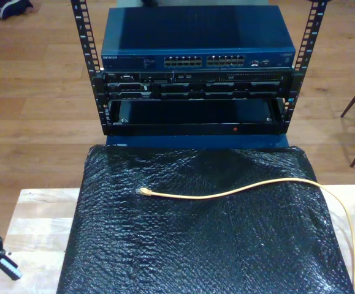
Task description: Grab the cable and plug it in
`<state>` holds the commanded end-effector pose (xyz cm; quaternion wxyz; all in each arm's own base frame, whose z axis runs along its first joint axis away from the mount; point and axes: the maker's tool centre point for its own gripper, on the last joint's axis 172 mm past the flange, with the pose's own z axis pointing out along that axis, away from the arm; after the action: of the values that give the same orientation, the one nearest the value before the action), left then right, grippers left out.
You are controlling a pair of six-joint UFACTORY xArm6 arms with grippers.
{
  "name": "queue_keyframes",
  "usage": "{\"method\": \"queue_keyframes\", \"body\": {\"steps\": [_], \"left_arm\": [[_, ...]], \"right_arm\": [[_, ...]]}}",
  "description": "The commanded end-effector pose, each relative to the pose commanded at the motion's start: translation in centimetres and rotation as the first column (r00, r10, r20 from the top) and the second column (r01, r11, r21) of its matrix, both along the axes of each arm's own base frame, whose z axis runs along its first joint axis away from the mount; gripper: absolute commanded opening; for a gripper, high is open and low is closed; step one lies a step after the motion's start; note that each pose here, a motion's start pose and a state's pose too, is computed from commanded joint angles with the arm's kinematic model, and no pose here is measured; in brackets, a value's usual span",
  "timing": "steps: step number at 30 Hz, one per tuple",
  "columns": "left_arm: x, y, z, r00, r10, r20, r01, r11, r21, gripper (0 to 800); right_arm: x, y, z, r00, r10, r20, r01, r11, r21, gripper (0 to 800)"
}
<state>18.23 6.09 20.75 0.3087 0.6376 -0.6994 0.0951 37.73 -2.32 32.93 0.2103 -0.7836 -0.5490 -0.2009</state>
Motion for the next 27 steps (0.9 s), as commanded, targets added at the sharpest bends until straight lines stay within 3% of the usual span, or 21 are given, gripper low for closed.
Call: {"method": "queue_keyframes", "body": {"steps": [10, 20, 23, 27], "left_arm": [[1.6, -0.7, -1.0, 1.0, 0.013, -0.008, -0.013, 1.0, 0.027, 800], [2.4, -2.5, -0.9, 1.0, 0.0, -0.024, 0.001, 1.0, 0.026, 800], [2.5, -3.1, -0.8, 0.999, -0.006, -0.035, 0.008, 0.999, 0.037, 800], [2.6, -3.6, -0.8, 0.999, -0.011, -0.047, 0.013, 0.999, 0.046, 800]], "right_arm": [[4.4, 7.6, 0.7, 0.998, 0.06, 0.008, -0.06, 0.998, -0.033, 794], [6.5, 15.7, 0.2, 0.991, 0.134, 0.022, -0.132, 0.99, -0.057, 794], [6.3, 18.9, -1.0, 0.981, 0.191, 0.013, -0.189, 0.977, -0.096, 793], [6.5, 22.1, -3.1, 0.968, 0.251, -0.015, -0.248, 0.947, -0.206, 794]]}}
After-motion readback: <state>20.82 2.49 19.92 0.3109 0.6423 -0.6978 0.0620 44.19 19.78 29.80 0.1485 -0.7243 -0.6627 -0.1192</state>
